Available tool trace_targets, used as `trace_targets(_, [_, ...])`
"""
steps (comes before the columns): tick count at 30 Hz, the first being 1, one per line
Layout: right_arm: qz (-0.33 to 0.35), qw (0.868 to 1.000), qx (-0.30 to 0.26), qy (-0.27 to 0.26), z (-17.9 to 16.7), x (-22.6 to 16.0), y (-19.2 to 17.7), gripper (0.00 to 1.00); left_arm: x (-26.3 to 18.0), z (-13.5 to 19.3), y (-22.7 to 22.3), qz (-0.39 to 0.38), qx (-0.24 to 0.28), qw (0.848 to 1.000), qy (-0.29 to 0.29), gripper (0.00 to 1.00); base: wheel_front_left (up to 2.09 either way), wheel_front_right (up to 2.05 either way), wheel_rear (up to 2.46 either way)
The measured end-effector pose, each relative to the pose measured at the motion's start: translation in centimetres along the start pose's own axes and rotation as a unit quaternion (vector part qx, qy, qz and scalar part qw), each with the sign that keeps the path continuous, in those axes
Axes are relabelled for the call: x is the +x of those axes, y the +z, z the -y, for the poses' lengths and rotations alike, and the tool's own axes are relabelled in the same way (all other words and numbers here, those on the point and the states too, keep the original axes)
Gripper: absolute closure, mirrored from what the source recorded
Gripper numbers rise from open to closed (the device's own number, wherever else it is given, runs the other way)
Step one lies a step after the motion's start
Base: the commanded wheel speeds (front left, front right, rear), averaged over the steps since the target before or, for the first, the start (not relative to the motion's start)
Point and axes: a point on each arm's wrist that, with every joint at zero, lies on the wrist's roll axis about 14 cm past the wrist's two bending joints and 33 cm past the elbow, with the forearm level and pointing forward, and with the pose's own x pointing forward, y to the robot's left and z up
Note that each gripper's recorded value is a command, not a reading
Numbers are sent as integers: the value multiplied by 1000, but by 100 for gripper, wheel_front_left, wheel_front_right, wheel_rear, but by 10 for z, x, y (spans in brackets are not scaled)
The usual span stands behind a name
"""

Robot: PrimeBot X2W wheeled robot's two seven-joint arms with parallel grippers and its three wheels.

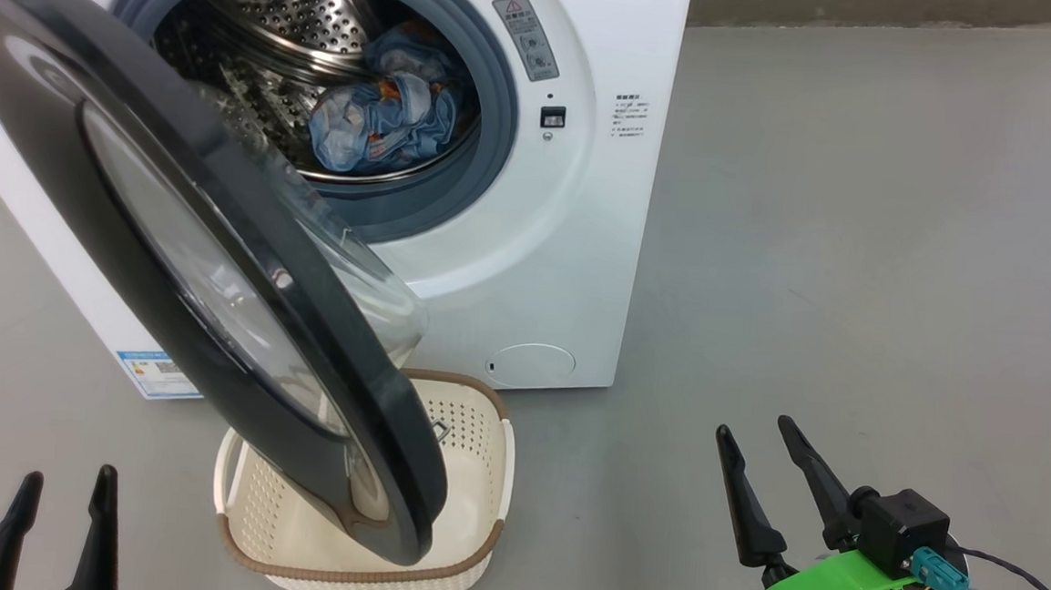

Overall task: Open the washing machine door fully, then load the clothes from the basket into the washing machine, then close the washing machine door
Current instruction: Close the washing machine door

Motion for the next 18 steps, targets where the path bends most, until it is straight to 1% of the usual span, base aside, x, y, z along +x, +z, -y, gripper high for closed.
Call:
trace_targets(1, [0,1000,0,1,0,0,0,41,0,0,0,0,0,1000,1,0,0,0,0])
trace_targets(2, [-1,1000,0,2,-1,1,0,57,-1,-1,0,0,0,1000,1,0,0,0,0])
trace_targets(3, [-1,1000,0,3,-2,1,-1,85,-1,-1,0,-1,0,1000,1,0,0,0,0])
trace_targets(4, [-1,1000,0,4,-3,2,-1,100,-2,0,-1,-2,0,1000,1,0,0,0,0])
trace_targets(7, [-2,1000,1,11,-7,5,-1,100,-5,1,-3,-5,-1,1000,0,0,0,0,0])
trace_targets(13, [6,999,19,29,-19,13,3,100,-12,-8,-2,-4,-2,1000,14,0,0,0,0])
trace_targets(17, [15,998,24,62,-39,26,9,100,-17,-14,-1,-3,-5,1000,24,0,0,0,0])
trace_targets(18, [22,996,29,82,-52,33,14,100,-18,-16,1,1,-6,1000,27,0,0,0,0])
